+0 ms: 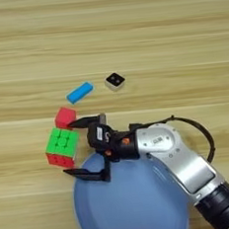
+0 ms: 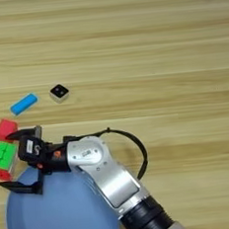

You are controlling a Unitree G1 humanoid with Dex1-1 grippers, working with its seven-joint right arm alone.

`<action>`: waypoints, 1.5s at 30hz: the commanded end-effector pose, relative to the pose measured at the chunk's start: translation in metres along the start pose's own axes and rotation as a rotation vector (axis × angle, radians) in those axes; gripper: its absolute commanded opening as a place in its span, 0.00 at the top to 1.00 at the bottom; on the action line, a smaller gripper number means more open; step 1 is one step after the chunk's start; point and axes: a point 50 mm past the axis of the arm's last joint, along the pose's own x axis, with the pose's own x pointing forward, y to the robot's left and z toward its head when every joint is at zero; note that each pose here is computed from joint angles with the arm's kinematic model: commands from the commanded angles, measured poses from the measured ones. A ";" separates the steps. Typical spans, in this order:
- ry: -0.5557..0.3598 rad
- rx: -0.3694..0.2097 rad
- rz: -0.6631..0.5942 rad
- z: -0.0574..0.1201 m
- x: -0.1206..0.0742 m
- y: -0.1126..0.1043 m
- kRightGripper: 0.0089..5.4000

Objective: Move the objects on the table

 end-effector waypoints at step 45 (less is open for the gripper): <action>-0.208 -0.097 -0.122 0.068 -0.021 -0.033 0.37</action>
